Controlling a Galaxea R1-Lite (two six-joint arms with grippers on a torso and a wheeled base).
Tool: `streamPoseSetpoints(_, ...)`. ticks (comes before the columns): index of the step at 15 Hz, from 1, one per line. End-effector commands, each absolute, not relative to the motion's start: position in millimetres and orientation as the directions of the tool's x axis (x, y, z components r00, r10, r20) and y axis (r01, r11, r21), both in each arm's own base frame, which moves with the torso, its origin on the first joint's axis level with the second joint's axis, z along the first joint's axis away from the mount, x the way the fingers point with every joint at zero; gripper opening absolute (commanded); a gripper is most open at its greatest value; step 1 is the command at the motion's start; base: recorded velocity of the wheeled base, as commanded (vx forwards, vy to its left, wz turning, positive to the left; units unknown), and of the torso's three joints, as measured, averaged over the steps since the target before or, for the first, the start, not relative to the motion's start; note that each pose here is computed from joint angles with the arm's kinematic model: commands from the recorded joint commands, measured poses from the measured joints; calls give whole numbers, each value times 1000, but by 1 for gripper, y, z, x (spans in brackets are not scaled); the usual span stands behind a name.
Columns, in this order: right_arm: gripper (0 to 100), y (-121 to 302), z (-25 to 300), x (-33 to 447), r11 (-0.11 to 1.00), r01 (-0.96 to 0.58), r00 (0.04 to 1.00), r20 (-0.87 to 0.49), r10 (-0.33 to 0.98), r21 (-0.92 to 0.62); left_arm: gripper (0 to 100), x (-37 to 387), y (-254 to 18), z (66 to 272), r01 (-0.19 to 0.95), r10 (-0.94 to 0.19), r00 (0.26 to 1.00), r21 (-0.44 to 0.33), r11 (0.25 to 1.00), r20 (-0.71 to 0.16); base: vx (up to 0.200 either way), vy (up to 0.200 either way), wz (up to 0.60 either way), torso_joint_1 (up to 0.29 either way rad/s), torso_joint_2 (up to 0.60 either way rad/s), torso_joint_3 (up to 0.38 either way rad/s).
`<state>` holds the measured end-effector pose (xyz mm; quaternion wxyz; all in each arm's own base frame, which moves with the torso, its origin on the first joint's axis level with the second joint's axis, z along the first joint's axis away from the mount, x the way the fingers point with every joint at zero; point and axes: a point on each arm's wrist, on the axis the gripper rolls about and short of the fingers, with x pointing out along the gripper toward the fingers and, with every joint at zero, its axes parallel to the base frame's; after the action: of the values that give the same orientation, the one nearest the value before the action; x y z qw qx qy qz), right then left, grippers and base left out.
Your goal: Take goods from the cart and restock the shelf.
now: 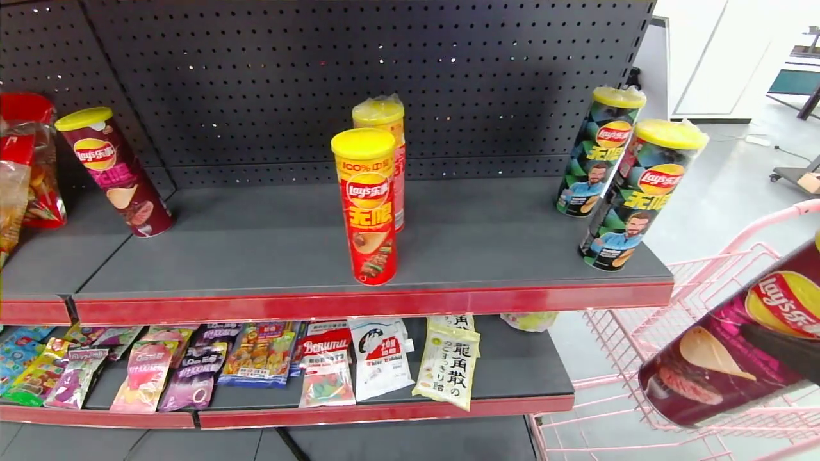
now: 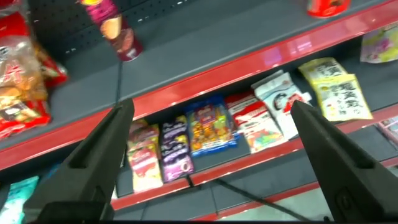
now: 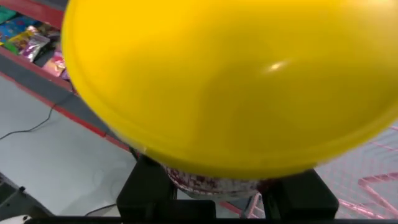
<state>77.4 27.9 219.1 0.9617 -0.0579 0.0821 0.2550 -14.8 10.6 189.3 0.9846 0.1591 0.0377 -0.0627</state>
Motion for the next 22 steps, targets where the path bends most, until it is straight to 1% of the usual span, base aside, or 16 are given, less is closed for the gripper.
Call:
streamPoseSetpoints(1, 0, 30, 219, 72, 835, -545, 831, -178, 527, -71, 100, -15, 11, 189, 136, -112, 989, 308, 942, -94, 0, 200, 0, -2, 2, 2)
streamPoseSetpoints(6, 0, 37, 210, 67, 775, -629, 768, -202, 608, -61, 100, -15, 11, 189, 133, -109, 989, 309, 942, -95, 0, 200, 0, 5, -2, 3)
streamPoseSetpoints(11, 0, 37, 211, 65, 767, -638, 762, -193, 618, -64, 100, -14, 10, 189, 135, -110, 989, 309, 941, -97, 0, 200, 0, 3, 3, 2)
streamPoseSetpoints(15, 0, 37, 207, 58, 720, -692, 716, -188, 672, -63, 100, -14, 10, 189, 137, -112, 989, 309, 941, -97, 0, 200, 0, 4, 6, 6)
streamPoseSetpoints(22, 0, 38, 209, 58, 716, -695, 714, -180, 677, -65, 100, -14, 10, 189, 139, -113, 989, 309, 941, -100, 0, 200, 0, 1, 2, 1)
